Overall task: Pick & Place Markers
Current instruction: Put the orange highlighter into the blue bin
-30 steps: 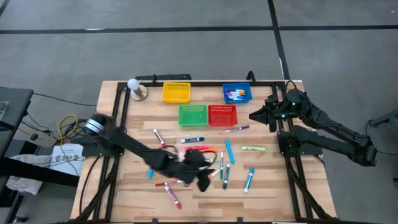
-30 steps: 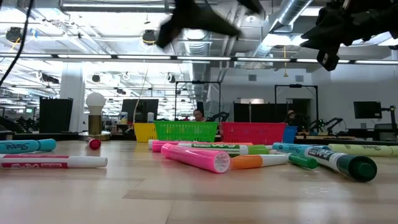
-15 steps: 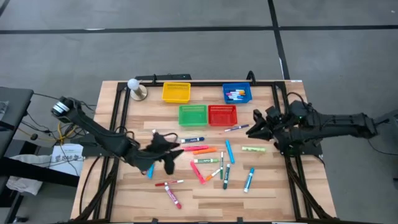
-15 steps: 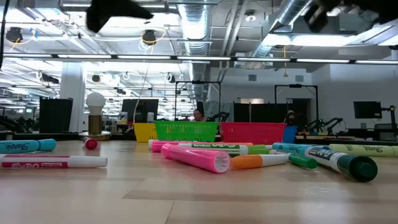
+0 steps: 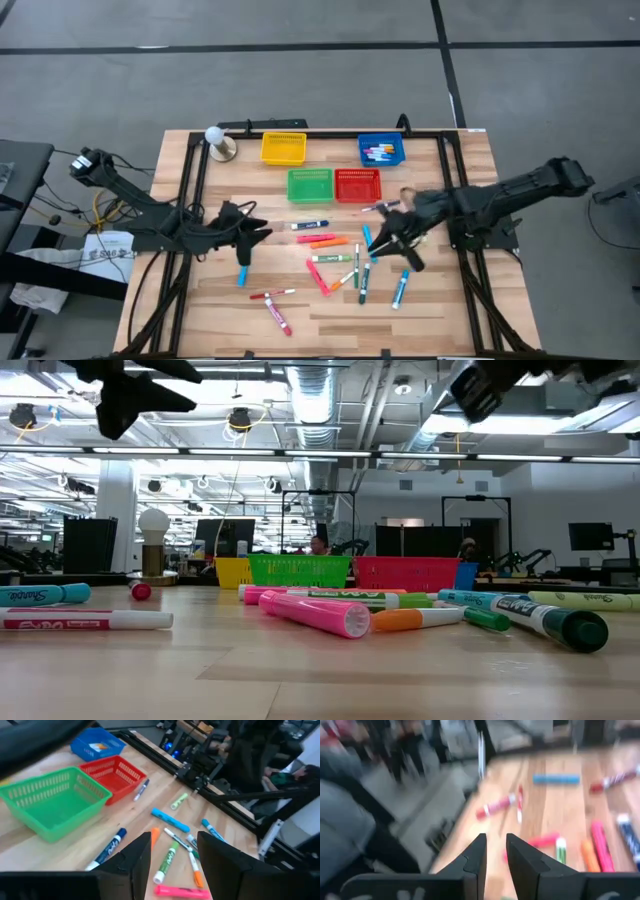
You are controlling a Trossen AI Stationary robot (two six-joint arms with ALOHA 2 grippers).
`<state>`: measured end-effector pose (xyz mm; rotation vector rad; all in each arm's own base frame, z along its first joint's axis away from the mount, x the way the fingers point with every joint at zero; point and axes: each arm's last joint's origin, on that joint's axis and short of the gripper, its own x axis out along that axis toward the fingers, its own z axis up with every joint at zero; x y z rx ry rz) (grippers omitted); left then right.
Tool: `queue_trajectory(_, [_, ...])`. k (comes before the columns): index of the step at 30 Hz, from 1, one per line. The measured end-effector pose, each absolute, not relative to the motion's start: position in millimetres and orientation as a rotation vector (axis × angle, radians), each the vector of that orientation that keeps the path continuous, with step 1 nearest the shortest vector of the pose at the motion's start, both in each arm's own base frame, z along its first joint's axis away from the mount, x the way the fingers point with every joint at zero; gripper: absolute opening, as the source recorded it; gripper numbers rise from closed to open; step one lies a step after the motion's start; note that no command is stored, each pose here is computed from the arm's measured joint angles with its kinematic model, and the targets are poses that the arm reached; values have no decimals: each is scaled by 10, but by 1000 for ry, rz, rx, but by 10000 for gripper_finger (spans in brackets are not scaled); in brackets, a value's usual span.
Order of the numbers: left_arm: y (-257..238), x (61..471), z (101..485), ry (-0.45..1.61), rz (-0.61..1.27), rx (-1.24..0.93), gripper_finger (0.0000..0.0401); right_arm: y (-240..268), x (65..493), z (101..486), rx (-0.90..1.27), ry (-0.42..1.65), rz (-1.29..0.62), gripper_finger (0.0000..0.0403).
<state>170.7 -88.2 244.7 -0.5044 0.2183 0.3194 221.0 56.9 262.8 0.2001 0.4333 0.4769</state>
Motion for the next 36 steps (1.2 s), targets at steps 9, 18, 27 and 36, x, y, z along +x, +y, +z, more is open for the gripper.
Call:
queue_trajectory(9, [-824, 1612, 2350, 231, 298, -503, 159, 795, 2762, 2585, -52, 742, 563, 63])
queue_trajectory(18, [-836, 1594, 2350, 271, 201, -444, 159, 1011, 3228, 2440, -164, 960, 632, 63])
queue_trajectory(27, [-858, 1548, 2379, 295, 95, -433, 159, 1325, 3535, 2176, -251, 1165, 614, 63])
queue_trajectory(36, [-874, 1504, 2349, 314, 35, -441, 159, 1468, 3734, 1951, -300, 1275, 500, 98])
